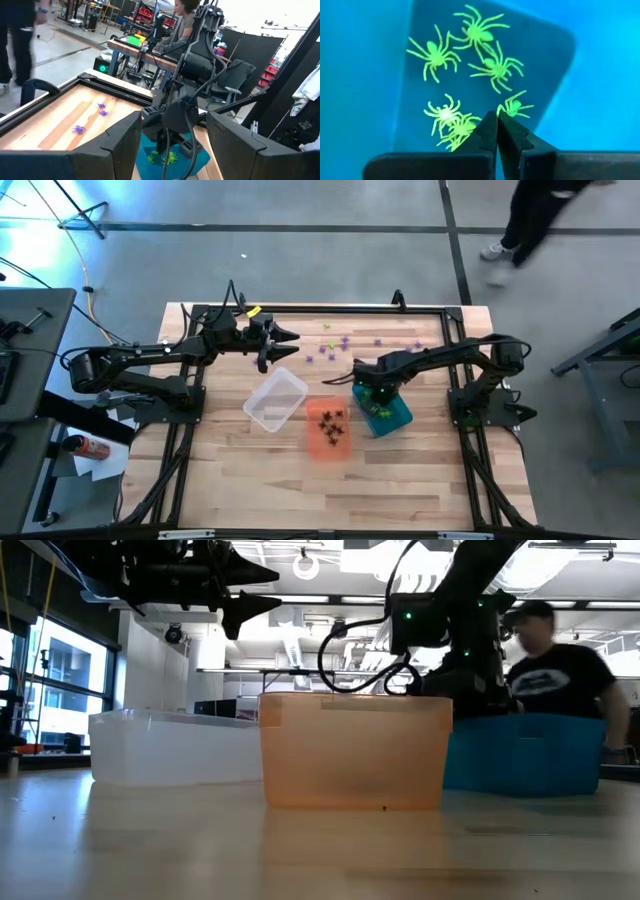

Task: Sort Halloween decoration
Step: Put the green spider toy into the blue bin

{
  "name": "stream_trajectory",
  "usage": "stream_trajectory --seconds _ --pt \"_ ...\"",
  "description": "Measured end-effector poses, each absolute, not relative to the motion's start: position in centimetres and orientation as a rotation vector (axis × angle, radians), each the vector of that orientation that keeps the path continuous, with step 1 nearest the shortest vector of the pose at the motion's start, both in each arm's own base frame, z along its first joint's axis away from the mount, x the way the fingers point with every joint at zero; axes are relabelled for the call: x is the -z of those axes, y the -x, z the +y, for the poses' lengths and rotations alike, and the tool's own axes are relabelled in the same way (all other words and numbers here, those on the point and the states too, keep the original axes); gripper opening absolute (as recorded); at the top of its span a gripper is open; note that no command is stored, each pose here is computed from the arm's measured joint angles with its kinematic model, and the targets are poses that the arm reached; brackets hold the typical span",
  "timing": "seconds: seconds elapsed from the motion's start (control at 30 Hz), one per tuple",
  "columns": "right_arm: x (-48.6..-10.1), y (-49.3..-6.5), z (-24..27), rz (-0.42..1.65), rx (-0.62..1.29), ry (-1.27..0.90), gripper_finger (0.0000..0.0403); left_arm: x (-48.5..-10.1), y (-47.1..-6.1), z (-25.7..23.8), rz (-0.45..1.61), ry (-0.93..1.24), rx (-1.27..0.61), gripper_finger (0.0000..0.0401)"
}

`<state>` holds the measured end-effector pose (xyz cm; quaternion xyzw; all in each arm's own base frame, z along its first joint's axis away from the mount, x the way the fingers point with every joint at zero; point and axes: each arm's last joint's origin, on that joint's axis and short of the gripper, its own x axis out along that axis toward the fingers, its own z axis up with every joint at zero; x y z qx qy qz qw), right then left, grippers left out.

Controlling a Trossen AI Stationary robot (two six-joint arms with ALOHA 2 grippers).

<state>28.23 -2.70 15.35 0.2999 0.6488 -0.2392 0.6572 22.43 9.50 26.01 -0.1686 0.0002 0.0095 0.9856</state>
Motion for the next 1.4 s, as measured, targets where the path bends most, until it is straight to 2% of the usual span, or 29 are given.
stream_trajectory --seconds 0.2,0.43,0.6,0.77,0.97,1.1,1.3,1.4 --pt "-15.3 -28.3 -2.8 1.433 0.625 -0.707 0.0019 -26.0 -22.4 9.5 0.000 0.339 -0.019 0.0209" --pt "-16.2 -28.8 -2.6 1.458 0.543 -0.686 0.0124 -26.0 -22.4 9.5 0.001 0.339 -0.019 0.0209" --pt "-19.7 -29.8 -2.4 1.449 0.393 -0.543 0.0190 -26.0 -22.4 9.5 0.001 0.339 -0.019 0.0209" --pt "-24.5 -29.4 -2.5 1.345 0.294 -0.431 0.0208 -26.0 -22.4 9.5 0.002 0.339 -0.020 0.0209" --pt "-30.3 -25.7 -3.2 1.103 0.327 -0.351 0.0209 -26.0 -22.4 9.5 0.001 0.339 -0.020 0.0209" --pt "-32.5 -22.9 -3.5 0.843 0.366 -0.377 0.0209 -26.0 -22.4 9.6 0.000 0.339 -0.024 0.0209" --pt "-32.5 -22.3 -4.3 0.234 0.296 -0.463 0.0209 -26.0 -22.3 9.7 -0.001 0.339 -0.029 0.0209" --pt "-31.3 -22.9 -4.6 0.023 0.255 -0.429 0.0209 -26.0 -22.4 9.6 0.000 0.339 -0.026 0.0209"
